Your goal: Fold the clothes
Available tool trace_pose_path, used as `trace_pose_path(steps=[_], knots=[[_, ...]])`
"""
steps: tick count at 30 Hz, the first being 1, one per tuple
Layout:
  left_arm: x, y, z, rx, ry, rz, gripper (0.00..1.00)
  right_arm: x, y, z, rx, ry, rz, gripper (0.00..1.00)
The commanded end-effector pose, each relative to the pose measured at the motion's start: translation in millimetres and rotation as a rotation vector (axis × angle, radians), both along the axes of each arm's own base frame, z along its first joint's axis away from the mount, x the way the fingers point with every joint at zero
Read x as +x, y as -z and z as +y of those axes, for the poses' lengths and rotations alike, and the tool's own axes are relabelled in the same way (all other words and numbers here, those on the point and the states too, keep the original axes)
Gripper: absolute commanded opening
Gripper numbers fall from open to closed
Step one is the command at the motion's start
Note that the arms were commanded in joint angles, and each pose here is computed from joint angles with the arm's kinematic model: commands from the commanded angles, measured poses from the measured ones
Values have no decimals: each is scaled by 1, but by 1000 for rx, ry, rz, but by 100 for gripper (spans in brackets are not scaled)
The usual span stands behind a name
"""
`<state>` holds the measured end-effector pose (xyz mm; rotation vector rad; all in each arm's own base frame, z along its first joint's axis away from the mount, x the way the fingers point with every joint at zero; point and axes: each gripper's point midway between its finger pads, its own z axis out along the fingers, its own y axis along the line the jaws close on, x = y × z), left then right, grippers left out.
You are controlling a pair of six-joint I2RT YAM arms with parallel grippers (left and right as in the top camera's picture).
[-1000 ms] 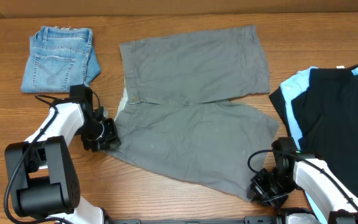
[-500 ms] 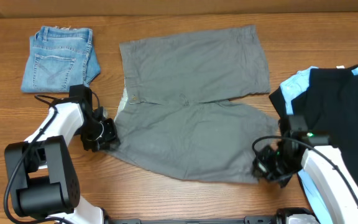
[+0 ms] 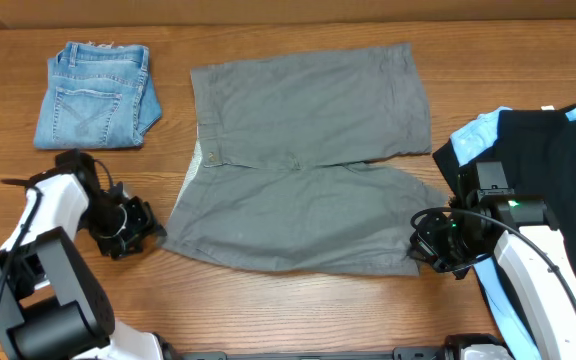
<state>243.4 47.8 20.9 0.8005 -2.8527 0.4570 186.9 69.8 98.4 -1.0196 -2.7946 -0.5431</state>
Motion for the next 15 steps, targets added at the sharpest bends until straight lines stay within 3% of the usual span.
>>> trace_pose_path(steps=[1, 8, 15], knots=[[9, -15, -17, -87, 62, -78, 61, 6, -8, 0, -9, -11, -43, 4], [-3, 10, -1, 39, 17, -25, 67, 6, -8, 0, -9, -11, -42, 4], [-12, 34, -9, 26, -11, -42, 51, 6, -8, 0, -9, -11, -42, 4]])
